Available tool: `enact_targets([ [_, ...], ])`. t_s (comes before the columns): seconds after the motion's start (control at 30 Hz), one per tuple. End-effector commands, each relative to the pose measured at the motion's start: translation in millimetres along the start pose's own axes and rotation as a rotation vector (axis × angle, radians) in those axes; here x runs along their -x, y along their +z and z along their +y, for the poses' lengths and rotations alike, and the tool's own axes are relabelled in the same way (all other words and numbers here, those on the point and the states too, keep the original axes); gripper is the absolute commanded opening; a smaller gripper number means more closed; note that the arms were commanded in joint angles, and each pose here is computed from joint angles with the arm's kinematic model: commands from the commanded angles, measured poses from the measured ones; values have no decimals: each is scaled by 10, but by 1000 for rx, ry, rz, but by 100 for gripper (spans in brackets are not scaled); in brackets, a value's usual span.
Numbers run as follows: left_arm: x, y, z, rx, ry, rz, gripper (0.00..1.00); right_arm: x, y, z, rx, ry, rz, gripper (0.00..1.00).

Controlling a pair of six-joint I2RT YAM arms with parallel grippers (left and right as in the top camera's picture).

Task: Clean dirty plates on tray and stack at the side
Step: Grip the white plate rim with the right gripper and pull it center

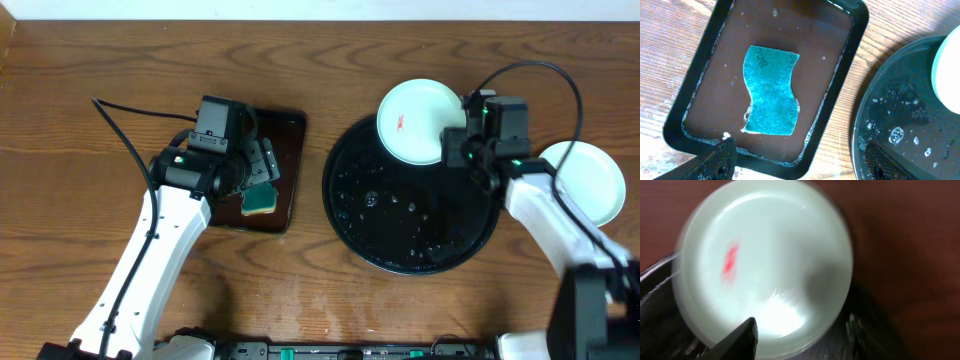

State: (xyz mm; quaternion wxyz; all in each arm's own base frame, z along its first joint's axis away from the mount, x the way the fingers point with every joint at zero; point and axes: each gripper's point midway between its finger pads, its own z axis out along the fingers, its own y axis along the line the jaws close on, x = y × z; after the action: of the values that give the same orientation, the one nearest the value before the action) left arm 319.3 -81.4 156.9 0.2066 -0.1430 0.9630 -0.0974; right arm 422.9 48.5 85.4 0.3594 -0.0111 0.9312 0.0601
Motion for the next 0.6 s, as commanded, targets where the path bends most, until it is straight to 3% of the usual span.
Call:
enact_targets([
  [0.0, 69, -52, -24, -10, 5, -18, 83, -71, 333, -209, -94, 28, 0, 54],
  [0.13, 69, -52, -24, -10, 5, -18, 83, -149, 560, -296, -104, 121, -4, 54],
  [0.23, 69, -52, -24, -10, 5, -18, 83, -275, 651, -408, -137, 183, 24, 44],
  [0.33, 69, -52, -24, -10, 5, -18, 83, -335, 659, -422, -142, 192, 46, 17],
  [0.43, 69, -52, -24, -10, 5, -18, 83, -405, 617, -381, -139, 196, 81, 1],
  [0.57, 68, -52, -24, -10, 5, -17, 83, -485, 459, -369, -147, 212, 136, 1],
])
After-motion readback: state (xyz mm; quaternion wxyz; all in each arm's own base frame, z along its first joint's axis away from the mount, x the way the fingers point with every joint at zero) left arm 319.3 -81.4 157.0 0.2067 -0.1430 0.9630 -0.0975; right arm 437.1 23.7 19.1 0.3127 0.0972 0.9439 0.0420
